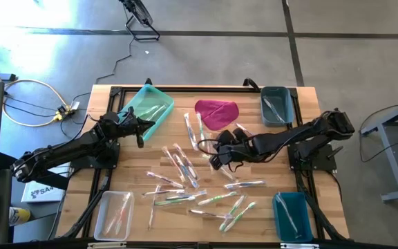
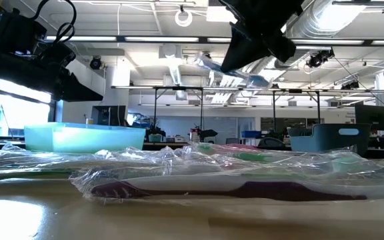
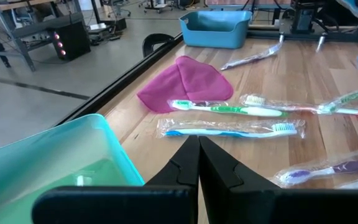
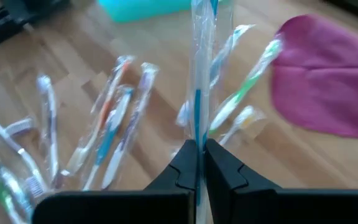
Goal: Pick & Place Toothbrushes
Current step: Put the blue toothbrush to the light blue bin
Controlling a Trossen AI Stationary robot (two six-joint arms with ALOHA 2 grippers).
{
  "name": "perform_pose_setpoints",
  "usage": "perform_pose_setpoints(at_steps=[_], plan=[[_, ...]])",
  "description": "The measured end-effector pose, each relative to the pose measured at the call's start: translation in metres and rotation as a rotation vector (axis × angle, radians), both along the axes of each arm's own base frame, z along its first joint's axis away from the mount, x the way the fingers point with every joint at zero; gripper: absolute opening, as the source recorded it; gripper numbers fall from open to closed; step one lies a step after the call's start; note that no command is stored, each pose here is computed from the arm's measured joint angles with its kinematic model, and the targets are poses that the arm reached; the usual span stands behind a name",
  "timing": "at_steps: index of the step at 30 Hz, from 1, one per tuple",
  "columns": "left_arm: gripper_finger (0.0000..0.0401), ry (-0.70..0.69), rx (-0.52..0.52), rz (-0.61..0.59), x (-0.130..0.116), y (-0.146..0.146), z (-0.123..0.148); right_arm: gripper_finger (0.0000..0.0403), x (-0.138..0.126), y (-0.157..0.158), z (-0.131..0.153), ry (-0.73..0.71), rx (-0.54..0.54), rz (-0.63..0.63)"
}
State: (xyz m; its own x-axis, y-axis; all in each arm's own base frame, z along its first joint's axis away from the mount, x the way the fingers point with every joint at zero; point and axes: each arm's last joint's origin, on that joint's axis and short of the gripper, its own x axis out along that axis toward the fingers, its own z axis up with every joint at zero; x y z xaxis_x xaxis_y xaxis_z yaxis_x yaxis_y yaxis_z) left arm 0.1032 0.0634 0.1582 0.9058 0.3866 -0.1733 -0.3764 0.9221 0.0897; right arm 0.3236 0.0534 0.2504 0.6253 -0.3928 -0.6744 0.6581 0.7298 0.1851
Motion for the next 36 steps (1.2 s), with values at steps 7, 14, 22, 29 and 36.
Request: perform_pose_setpoints(at_steps=[7,14,22,29,36], plan=[[0.0,0.001,-0.001,0.0,0.0,0.0,0.0,0.0003,-0.024,-0.019,0.022,0.031,-0.054,-0.075],[0.0,0.002,-0.001,0.0,0.0,0.0,0.0,0.0003,-0.052,-0.039,0.04,0.091,-0.106,-0.157],[0.0,0.001,-0.001,-0.001,0.0,0.0,0.0,0.0003,-0.077,-0.072,0.045,0.226,-0.126,-0.277],[0.0,0.001,-0.001,0.0,0.0,0.0,0.0,0.0003,-0.095,-0.101,0.04,0.397,-0.117,-0.378],[0.0,0.001,-0.001,-0.001,0.0,0.0,0.0,0.0003,-0.104,-0.125,0.039,0.491,-0.124,-0.411]])
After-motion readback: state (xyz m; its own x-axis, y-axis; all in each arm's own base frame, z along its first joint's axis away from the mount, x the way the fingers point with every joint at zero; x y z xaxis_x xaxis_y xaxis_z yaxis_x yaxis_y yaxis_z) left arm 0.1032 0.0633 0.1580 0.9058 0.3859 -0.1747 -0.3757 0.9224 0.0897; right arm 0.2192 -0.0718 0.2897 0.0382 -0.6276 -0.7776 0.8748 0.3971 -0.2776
